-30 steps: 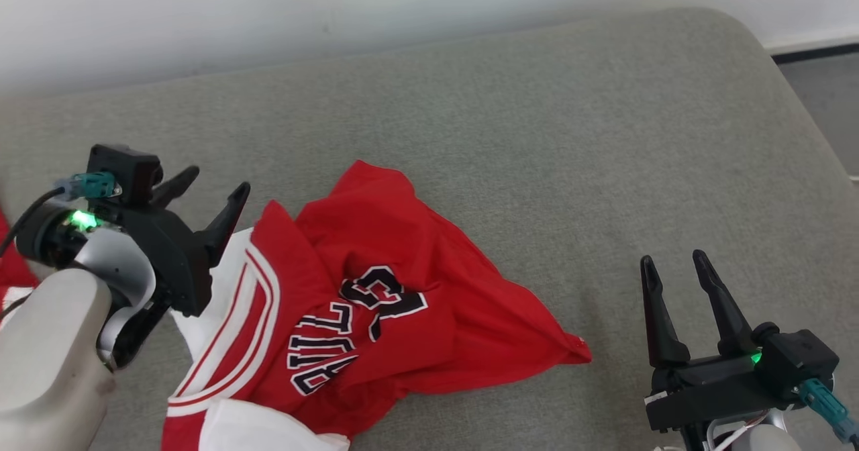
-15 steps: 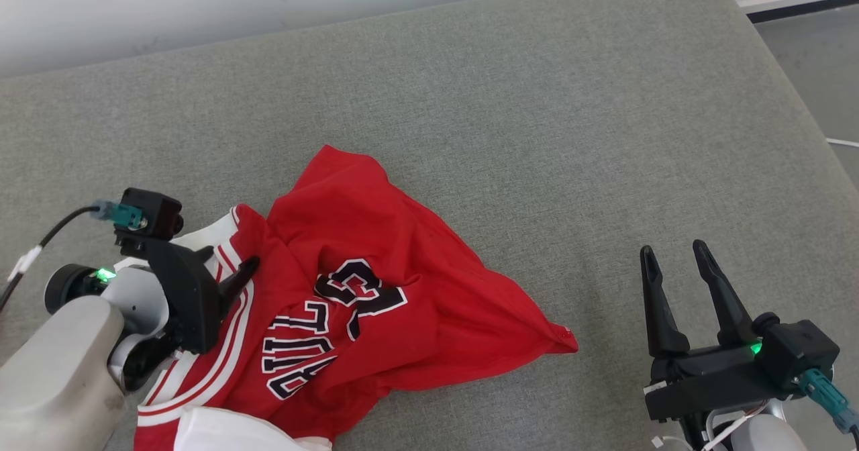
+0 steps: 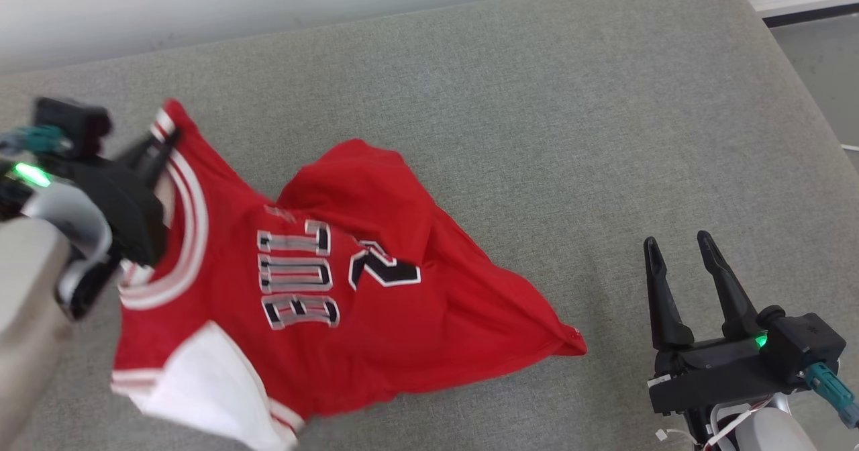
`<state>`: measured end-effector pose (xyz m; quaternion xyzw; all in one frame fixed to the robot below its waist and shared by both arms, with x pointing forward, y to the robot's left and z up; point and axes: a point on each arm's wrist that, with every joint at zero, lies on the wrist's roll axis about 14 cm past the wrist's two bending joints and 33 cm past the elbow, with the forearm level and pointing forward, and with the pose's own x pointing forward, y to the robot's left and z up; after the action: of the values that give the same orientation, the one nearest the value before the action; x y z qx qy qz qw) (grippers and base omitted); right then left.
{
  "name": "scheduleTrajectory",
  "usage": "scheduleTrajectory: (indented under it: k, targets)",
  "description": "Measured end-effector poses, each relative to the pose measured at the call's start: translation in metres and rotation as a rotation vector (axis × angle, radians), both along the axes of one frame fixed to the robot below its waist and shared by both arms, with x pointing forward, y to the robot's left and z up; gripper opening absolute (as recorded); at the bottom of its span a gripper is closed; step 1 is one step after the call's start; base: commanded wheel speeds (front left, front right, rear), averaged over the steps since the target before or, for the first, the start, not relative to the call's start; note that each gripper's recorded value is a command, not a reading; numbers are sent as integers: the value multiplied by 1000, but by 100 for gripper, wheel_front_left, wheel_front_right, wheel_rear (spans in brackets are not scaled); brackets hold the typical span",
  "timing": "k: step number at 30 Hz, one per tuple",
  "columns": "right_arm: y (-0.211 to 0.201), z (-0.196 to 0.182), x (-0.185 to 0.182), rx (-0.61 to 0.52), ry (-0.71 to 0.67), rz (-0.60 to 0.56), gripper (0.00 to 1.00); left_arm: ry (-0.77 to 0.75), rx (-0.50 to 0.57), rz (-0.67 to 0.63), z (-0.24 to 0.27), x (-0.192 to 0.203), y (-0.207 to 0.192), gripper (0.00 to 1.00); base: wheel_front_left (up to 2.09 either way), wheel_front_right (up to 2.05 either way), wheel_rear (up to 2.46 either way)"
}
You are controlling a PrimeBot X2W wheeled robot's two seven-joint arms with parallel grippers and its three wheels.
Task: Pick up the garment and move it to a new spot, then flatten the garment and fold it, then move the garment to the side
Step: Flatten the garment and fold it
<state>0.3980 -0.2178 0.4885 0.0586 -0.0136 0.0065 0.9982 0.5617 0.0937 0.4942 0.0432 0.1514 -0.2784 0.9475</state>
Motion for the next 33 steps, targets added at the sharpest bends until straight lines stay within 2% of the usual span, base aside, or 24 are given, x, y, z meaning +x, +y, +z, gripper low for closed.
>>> scheduleTrajectory:
  k: [4,6,7,8,9,18,22,26,33]
  targets:
    - [-3,0,-1,0,0,-12,100,-121,12,57,22,19,19,0,0,0,0]
    - [-4,0,-2,-3,0,-19,100,-152,66,87,17,21,28,0,0,0,0]
    - [-5,0,-2,-3,1,-20,100,-172,88,93,15,21,30,13,0,0,0]
    - [-4,-1,-2,-3,3,-20,100,-190,112,101,14,22,34,46,0,0,0]
    - [-4,-1,-2,-4,3,-20,100,-196,125,100,12,21,36,100,0,0,0]
    - [7,7,-3,5,-24,7,100,-270,37,200,33,8,57,100,0,0,0]
    - [15,12,-4,6,-41,32,100,-385,-58,269,76,-5,68,100,0,0,0]
    - [27,19,-3,12,-63,67,100,-474,-106,352,94,-40,90,100,0,0,0]
    - [53,28,2,17,-94,144,100,-555,-111,481,98,-109,129,100,0,0,0]
